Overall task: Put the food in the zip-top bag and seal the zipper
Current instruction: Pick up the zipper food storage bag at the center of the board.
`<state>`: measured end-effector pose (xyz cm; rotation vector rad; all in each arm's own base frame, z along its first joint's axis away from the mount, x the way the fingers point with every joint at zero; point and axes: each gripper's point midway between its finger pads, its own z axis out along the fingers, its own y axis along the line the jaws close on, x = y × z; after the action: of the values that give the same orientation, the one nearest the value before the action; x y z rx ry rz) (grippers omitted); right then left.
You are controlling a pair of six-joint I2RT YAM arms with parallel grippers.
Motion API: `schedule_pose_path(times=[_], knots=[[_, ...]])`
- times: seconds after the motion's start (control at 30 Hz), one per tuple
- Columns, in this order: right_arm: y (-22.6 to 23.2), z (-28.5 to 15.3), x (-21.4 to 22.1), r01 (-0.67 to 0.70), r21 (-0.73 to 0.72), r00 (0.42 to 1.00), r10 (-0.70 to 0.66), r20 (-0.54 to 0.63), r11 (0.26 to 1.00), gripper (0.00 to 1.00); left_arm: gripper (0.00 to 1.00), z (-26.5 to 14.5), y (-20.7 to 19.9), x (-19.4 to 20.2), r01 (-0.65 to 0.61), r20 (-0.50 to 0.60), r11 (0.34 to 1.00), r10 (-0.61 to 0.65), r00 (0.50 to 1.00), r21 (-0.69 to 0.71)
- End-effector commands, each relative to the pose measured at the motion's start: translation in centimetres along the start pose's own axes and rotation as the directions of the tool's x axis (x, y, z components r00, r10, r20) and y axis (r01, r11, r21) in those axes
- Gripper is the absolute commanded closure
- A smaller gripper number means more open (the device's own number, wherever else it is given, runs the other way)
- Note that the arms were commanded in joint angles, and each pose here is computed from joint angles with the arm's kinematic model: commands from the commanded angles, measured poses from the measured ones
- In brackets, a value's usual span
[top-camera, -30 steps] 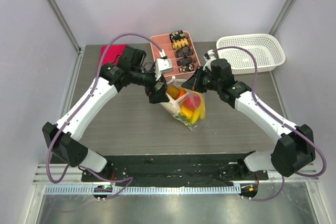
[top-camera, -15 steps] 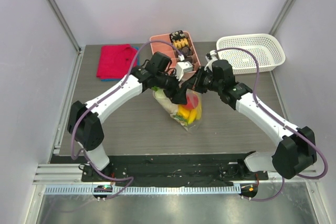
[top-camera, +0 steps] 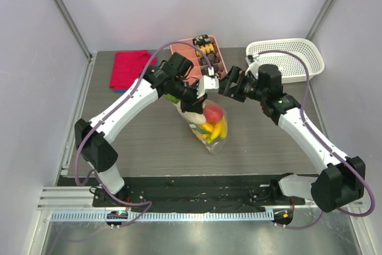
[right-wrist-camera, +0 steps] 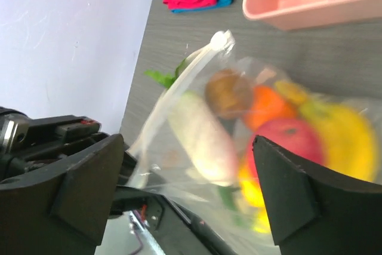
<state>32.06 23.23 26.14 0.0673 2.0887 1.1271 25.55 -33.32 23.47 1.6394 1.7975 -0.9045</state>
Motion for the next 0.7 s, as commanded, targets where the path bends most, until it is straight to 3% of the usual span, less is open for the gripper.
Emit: schedule_pose_path(times=[0.0,0.03,0.17,0.2,0.3,0.33,0.4,0.47,0.57,0.67], knots=[[0.0,-3.1,-2.8,0.156,-0.132,0.987,-0.152,0.042,0.979,0.05,1.00,-4.4,-2.9,0.1,-0.423,-0.033,0.903,0.426,0.904,0.073],[0.6,-3.8,-2.4,0.180,-0.215,0.983,-0.182,0.011,0.960,0.05,1.00,-4.9,-3.6,0.7,-0.463,-0.040,0.880,0.469,0.882,0.102],[-1.6,-4.7,-2.1,0.246,-0.326,0.962,-0.272,-0.035,0.913,0.06,1.00,-5.7,-4.7,1.6,-0.613,-0.029,0.775,0.624,0.781,0.154],[-2.6,-4.4,-2.0,0.294,-0.336,0.945,-0.325,-0.036,0.895,0.07,1.00,-5.9,-4.9,1.7,-0.690,-0.009,0.704,0.701,0.713,0.171],[-3.0,-4.2,-1.2,0.403,-0.412,0.891,-0.453,-0.028,0.817,0.08,1.00,-6.5,-6.3,2.0,-0.769,0.039,0.610,0.778,0.627,0.189],[-2.9,-4.2,-0.6,0.413,-0.445,0.880,-0.474,-0.029,0.794,0.08,1.00,-7.1,-7.0,1.6,-0.843,0.067,0.509,0.848,0.525,0.172],[-2.4,-3.7,0.4,0.448,-0.494,0.853,-0.522,-0.014,0.746,0.08,1.00,-6.7,-7.6,2.4,-0.878,0.085,0.449,0.881,0.466,0.163],[-2.5,-3.2,2.2,0.472,-0.533,0.827,-0.562,-0.009,0.702,0.08,1.00,-7.1,-8.3,2.4,-0.936,0.097,0.328,0.935,0.341,0.128],[-2.4,-2.2,4.1,0.522,-0.568,0.785,-0.619,0.029,0.636,0.08,1.00,-6.8,-9.3,3.1,-0.953,0.112,0.279,0.950,0.292,0.119],[-1.4,-1.8,5.6,0.538,-0.606,0.761,-0.646,0.051,0.586,0.11,1.00,-6.7,-9.8,3.3,-0.949,0.118,0.287,0.946,0.302,0.129]])
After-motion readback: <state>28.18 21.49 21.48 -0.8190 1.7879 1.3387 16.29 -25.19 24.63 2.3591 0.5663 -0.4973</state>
